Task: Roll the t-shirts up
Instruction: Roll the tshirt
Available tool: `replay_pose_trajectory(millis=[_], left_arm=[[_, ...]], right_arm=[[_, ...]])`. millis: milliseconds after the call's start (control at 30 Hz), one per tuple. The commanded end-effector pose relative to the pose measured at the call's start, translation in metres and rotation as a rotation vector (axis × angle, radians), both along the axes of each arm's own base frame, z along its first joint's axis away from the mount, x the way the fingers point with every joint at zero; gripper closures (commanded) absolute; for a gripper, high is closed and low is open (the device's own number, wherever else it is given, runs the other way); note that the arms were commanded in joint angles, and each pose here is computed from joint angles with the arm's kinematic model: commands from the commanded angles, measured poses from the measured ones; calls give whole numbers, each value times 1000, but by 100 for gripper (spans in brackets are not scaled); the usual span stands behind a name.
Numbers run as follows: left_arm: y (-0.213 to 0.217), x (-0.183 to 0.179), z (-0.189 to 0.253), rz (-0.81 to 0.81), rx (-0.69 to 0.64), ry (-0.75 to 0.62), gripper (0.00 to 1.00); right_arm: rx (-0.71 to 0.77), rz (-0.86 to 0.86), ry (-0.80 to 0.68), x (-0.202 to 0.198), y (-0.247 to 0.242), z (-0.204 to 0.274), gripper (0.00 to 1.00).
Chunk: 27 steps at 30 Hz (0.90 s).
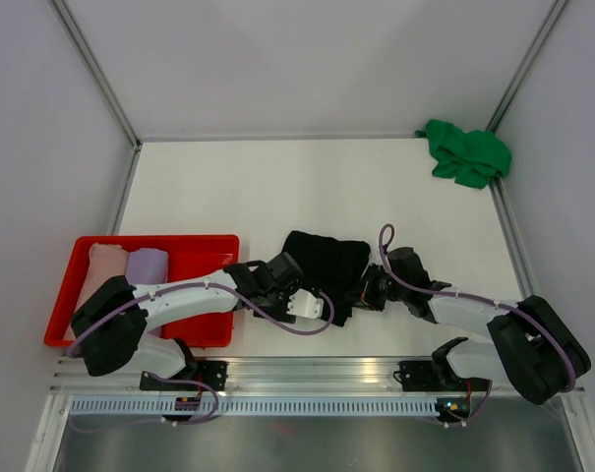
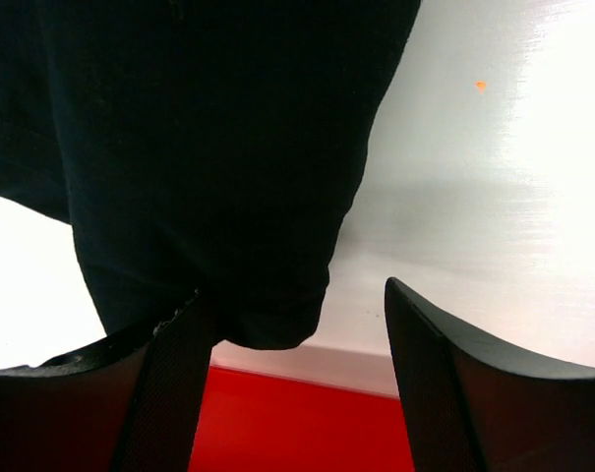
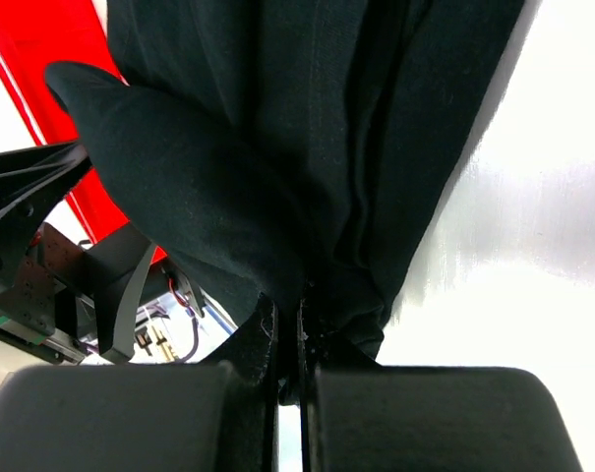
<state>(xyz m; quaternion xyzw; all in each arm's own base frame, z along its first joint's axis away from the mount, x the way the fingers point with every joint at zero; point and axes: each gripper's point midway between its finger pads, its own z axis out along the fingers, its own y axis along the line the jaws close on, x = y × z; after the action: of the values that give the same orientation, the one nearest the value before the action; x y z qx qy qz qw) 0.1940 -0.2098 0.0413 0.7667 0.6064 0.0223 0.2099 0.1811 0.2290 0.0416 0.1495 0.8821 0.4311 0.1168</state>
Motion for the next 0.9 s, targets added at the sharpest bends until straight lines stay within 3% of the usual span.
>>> replay_pose_trajectory(millis=[0,200,867], left_arm=[[-14,14,14,-42,-50,-85,27],[-27,4,48,-144,-175,-122,23],[-15,17,-24,-145,4,41,25]], right_arm=[[19,23,-27,4,4,4,100],[14,23,-20,5,4,2,100],[7,67,-7,4,1,-4,100]])
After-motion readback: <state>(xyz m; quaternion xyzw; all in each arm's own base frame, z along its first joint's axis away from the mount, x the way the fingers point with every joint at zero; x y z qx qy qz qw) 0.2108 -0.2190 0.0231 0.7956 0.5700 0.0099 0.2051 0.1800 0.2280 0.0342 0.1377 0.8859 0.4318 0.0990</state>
